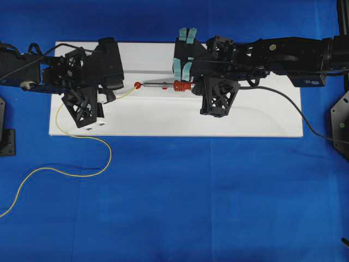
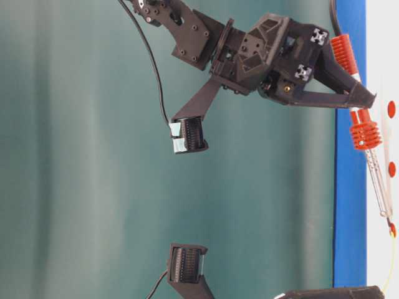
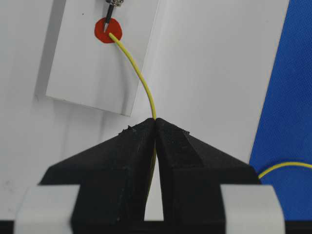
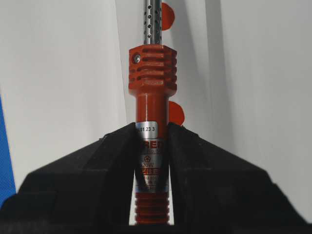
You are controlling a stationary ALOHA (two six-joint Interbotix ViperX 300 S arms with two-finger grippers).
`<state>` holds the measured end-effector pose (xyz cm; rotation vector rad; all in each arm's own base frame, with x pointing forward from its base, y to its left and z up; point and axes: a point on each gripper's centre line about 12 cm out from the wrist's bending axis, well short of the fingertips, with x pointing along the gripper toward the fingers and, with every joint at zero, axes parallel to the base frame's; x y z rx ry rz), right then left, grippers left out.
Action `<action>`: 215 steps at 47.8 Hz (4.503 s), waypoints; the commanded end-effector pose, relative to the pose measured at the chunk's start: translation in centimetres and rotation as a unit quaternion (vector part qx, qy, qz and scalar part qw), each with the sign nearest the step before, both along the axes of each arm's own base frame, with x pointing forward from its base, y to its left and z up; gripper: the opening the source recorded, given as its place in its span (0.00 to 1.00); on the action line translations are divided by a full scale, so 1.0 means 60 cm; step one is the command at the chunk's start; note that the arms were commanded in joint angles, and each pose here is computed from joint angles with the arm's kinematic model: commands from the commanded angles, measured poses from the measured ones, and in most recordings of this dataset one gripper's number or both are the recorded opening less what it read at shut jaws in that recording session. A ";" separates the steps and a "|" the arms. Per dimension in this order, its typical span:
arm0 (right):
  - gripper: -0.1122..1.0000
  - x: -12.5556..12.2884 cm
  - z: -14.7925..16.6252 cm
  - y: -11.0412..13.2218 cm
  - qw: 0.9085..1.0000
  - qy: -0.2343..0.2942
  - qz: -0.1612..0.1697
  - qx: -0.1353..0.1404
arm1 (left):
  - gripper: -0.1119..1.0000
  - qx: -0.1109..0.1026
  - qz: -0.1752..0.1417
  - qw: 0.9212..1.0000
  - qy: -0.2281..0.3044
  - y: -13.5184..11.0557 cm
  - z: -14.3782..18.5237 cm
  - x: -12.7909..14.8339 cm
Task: Touch the tip of the soldering iron to the tip of the solder at the mark.
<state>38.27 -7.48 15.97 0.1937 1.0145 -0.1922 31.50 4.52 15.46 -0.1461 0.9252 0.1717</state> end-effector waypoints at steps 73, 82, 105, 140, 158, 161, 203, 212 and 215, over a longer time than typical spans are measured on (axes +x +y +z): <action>0.16 -0.083 0.070 0.016 0.999 -0.037 -0.005 -0.005 | 0.11 0.008 0.002 0.998 -0.056 -0.005 0.062 -0.042; 0.16 -0.114 0.066 0.020 0.999 -0.034 -0.008 -0.003 | 0.11 0.007 0.003 0.998 -0.056 -0.005 0.062 -0.042; 0.16 -0.122 0.065 0.020 0.999 -0.034 -0.010 -0.003 | 0.11 0.001 0.010 0.998 -0.062 -0.005 0.066 -0.036; 0.16 -0.127 0.054 0.018 1.000 -0.023 -0.007 -0.009 | 0.11 -0.005 0.004 0.999 -0.038 0.005 0.053 0.107; 0.16 -0.133 0.046 0.017 1.000 -0.017 -0.008 -0.009 | 0.11 -0.007 0.008 1.000 -0.016 0.012 0.023 0.120; 0.16 -0.133 0.045 0.017 1.000 -0.017 -0.007 -0.010 | 0.11 -0.007 0.008 1.000 -0.014 0.012 0.022 0.119; 0.16 -0.082 0.019 0.005 1.000 0.008 -0.007 -0.005 | 0.11 -0.007 0.007 1.000 -0.007 0.011 0.018 0.112; 0.16 -0.082 0.019 0.006 1.000 0.009 -0.007 -0.005 | 0.11 -0.008 0.007 1.000 -0.004 0.011 0.017 0.111; 0.16 -0.083 0.018 0.006 1.000 0.012 -0.006 -0.004 | 0.11 -0.008 0.007 1.000 -0.005 0.011 0.018 0.111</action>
